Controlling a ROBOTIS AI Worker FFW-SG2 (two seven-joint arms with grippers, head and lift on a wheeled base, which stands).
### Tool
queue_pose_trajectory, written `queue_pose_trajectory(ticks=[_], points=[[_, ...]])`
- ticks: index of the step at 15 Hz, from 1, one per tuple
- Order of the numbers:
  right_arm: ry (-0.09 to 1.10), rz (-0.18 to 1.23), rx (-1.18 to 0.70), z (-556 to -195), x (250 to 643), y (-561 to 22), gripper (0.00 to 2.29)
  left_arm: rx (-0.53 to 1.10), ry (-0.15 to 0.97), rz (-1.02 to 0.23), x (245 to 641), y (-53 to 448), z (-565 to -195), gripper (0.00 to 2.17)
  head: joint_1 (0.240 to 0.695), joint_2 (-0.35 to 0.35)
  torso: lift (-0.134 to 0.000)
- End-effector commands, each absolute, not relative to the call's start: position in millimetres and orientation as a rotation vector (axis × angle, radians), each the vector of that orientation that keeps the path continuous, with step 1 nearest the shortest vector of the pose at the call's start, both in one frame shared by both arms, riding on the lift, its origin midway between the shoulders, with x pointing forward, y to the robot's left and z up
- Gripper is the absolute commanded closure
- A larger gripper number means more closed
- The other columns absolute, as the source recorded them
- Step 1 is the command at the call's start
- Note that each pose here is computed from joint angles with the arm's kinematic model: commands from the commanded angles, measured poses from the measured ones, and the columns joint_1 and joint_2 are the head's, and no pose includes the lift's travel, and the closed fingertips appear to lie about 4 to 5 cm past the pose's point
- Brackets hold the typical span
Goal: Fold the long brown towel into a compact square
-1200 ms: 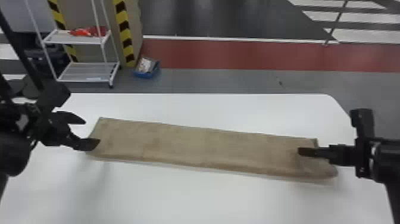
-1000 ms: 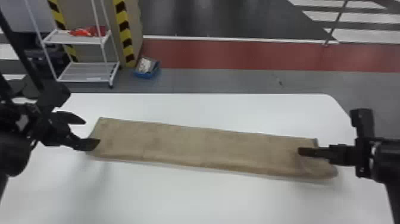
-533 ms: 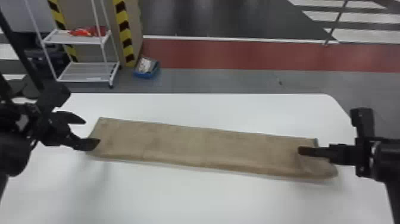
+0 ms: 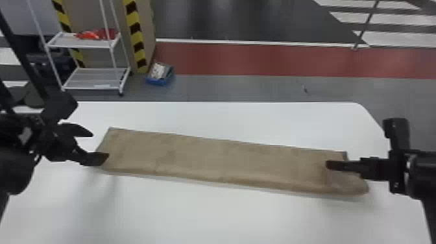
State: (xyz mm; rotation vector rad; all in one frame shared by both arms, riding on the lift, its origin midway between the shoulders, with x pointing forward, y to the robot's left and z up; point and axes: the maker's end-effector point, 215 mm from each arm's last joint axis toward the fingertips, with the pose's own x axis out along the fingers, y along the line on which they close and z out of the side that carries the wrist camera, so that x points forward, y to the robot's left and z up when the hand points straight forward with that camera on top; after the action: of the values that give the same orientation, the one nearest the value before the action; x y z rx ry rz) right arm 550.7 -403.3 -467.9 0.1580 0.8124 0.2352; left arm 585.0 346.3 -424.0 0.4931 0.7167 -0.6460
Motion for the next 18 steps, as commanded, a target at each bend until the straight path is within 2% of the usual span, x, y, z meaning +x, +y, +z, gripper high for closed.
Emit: queue_pose_trajectory(ticks=[1, 8, 18], points=[[0.812, 0.230, 0.160, -468.2, 547.7, -408.6, 0.06, 0.501, 0.721, -0.648, 582.9, 346.7, -433.0, 0.13, 0.695, -0.055, -0.124], [0.767, 0.226, 0.239, -446.1, 542.2, -424.3, 0.06, 0.541, 0.708, -0.608, 590.9, 355.3, -442.3, 0.13, 0.695, -0.061, -0.124], [0.717, 0.235, 0.321, -421.6, 538.9, -434.8, 0.06, 0.575, 0.751, -0.614, 585.5, 357.9, -458.6, 0.13, 0.695, -0.067, -0.124]])
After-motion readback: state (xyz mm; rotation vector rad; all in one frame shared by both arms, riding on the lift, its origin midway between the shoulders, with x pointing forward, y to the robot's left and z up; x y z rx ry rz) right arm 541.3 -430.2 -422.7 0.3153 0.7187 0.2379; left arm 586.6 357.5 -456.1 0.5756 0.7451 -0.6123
